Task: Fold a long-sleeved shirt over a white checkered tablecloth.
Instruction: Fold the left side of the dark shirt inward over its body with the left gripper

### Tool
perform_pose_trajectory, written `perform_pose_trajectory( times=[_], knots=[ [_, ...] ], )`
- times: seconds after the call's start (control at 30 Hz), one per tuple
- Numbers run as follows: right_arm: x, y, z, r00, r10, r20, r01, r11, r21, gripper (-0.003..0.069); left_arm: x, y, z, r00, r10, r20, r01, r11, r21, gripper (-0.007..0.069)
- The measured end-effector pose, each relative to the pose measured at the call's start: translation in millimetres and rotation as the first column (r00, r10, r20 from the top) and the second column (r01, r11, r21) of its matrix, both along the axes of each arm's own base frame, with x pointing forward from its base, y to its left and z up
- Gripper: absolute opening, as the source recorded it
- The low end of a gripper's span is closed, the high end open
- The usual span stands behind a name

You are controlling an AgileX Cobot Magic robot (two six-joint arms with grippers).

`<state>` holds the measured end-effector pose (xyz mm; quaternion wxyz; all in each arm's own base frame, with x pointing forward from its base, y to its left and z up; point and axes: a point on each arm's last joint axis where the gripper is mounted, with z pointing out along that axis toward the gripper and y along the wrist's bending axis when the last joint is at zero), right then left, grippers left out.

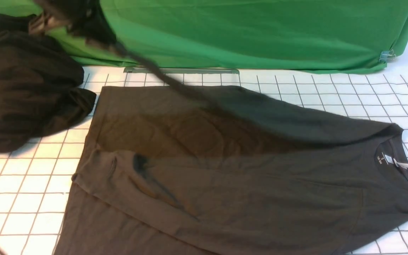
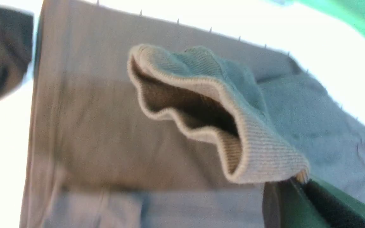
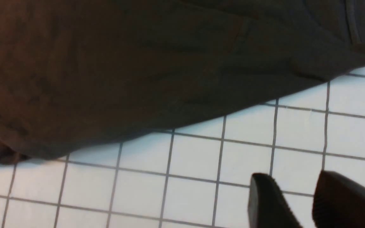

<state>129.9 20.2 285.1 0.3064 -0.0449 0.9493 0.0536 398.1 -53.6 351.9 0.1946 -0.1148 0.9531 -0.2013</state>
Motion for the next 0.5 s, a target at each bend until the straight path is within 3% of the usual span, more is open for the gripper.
perform_pose_trajectory(
  times=[0.17,0.5],
  knots=[
    [1.9,0.1,1.4,1.0,-0.016,0.023,0.016,1.0,0.013,0.0221,-63.5,-16.2,-58.3,0.99,-0.016,-0.14,0.021,0.999,0.035,0.0013],
    [3.6,0.2,2.7,0.999,-0.026,0.045,0.025,0.999,0.023,0.0229,-115.3,-2.8,-144.8,0.981,0.076,-0.181,-0.056,0.992,0.115,0.0036]
  ],
)
